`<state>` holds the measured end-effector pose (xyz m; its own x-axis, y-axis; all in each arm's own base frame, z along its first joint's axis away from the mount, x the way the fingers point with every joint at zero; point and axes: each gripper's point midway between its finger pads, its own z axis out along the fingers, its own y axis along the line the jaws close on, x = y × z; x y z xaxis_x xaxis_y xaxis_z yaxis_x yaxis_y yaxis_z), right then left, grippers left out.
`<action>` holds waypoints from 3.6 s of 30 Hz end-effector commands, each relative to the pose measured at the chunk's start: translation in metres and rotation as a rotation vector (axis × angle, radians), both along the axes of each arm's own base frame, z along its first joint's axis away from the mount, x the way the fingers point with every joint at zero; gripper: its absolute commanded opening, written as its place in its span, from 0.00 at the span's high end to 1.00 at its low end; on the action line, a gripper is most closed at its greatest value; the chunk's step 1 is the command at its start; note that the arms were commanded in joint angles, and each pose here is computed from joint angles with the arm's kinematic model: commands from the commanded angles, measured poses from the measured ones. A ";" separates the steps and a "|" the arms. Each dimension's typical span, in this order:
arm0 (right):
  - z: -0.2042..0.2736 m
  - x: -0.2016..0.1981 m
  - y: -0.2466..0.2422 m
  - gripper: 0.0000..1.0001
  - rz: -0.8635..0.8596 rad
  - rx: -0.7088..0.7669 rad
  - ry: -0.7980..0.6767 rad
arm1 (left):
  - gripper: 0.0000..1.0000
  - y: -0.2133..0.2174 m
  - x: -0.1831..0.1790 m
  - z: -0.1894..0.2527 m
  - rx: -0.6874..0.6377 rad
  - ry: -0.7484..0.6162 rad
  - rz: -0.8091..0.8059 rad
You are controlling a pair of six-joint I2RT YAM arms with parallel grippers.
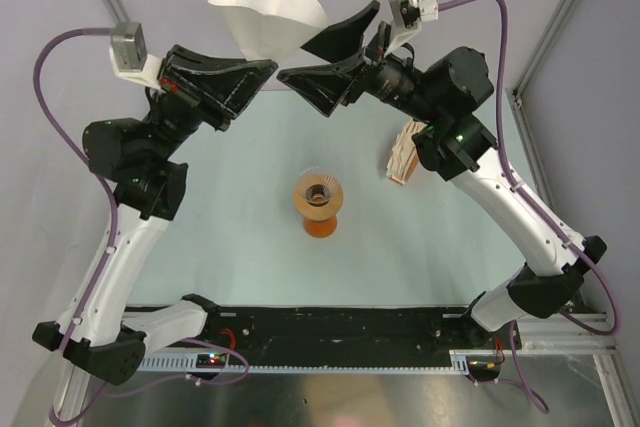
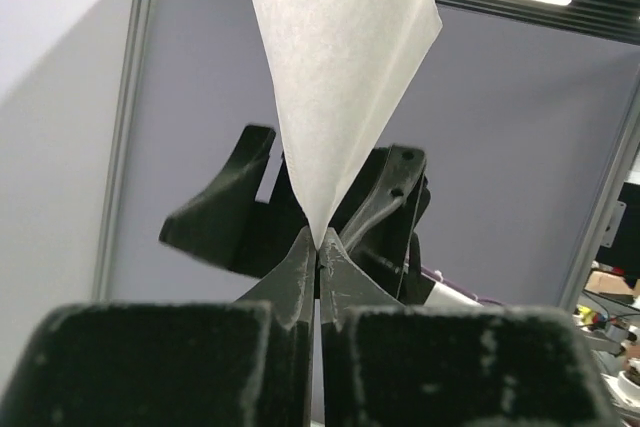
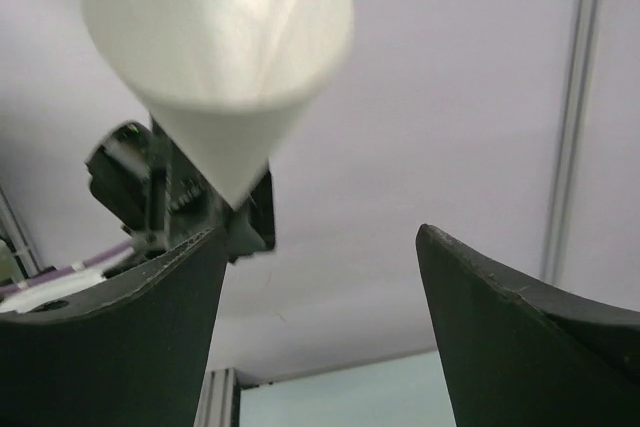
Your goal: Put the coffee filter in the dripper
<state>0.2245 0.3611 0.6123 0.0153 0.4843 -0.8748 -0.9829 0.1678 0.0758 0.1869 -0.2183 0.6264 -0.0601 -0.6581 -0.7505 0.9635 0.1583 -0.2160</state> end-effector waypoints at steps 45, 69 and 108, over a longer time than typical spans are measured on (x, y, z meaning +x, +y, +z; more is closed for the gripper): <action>-0.105 -0.022 -0.045 1.00 0.115 -0.186 0.277 | 0.13 -0.028 0.018 -0.142 0.258 0.208 -0.128; -0.148 -0.025 -0.058 0.89 0.163 -0.247 0.477 | 0.98 -0.047 0.024 -0.177 0.233 0.399 -0.230; -0.168 -0.014 -0.049 1.00 0.165 -0.233 0.472 | 0.41 -0.027 0.049 -0.156 0.148 0.437 -0.186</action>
<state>0.2102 0.3113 0.4335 -0.4973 0.2093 -0.8420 -0.8444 0.1061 0.5251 0.2506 -0.2422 0.4510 -0.5282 -0.4959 -0.6892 0.7574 0.0917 -0.6465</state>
